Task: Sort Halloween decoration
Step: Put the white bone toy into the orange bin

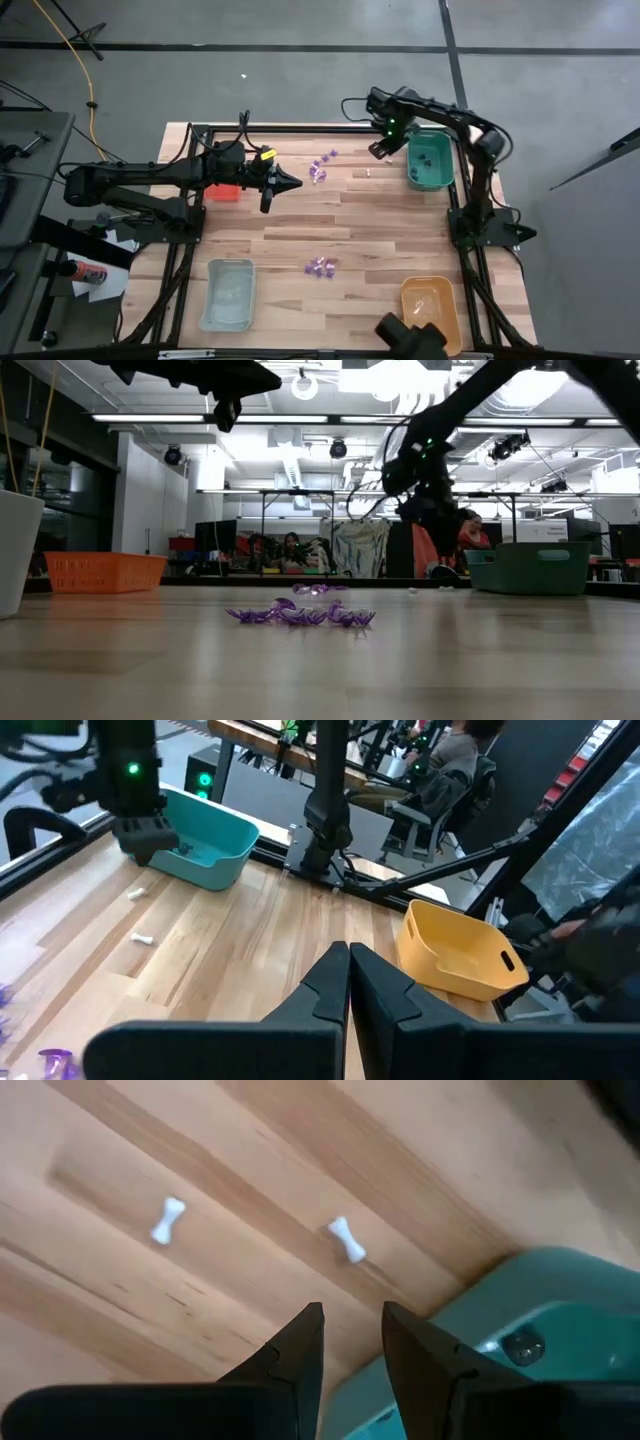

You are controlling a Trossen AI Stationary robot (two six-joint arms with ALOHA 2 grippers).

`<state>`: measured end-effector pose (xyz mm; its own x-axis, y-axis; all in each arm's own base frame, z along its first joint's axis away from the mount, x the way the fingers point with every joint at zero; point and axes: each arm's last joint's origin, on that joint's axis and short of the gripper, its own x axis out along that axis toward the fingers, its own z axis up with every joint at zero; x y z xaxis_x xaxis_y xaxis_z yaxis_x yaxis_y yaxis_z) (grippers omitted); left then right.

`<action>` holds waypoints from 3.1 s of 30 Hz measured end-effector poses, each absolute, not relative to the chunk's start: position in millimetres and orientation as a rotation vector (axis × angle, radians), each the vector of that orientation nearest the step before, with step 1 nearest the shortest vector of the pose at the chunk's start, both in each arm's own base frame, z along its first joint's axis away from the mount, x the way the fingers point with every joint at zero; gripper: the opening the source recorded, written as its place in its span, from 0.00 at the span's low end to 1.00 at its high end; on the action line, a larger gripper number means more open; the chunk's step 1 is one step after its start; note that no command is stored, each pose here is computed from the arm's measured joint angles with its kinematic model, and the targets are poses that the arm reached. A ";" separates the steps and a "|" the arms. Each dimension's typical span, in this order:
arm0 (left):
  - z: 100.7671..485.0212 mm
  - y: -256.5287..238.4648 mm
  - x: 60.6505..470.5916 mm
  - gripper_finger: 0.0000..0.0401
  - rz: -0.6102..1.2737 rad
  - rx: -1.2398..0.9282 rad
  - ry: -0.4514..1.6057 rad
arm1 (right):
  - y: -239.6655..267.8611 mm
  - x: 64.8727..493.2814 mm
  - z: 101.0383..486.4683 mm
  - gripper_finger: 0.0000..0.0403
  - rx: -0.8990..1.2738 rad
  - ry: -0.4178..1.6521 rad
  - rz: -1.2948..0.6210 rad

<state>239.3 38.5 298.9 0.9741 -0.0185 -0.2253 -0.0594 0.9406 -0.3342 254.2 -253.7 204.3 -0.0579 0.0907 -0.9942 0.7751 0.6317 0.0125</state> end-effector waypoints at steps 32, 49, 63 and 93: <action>298.9 38.5 239.3 0.00 0.022 -0.346 0.228 | -249.8 318.0 204.0 0.25 0.603 1.495 -0.568; 298.8 38.6 239.3 0.00 0.018 -0.302 0.229 | -201.4 280.6 170.7 0.25 0.848 1.333 -0.720; 298.9 38.6 239.3 0.00 0.019 -0.310 0.229 | -184.5 307.8 170.9 0.25 0.957 1.087 -1.067; 294.2 38.2 238.1 0.00 0.028 -0.365 0.279 | -172.1 321.6 136.1 0.15 0.919 1.183 -1.114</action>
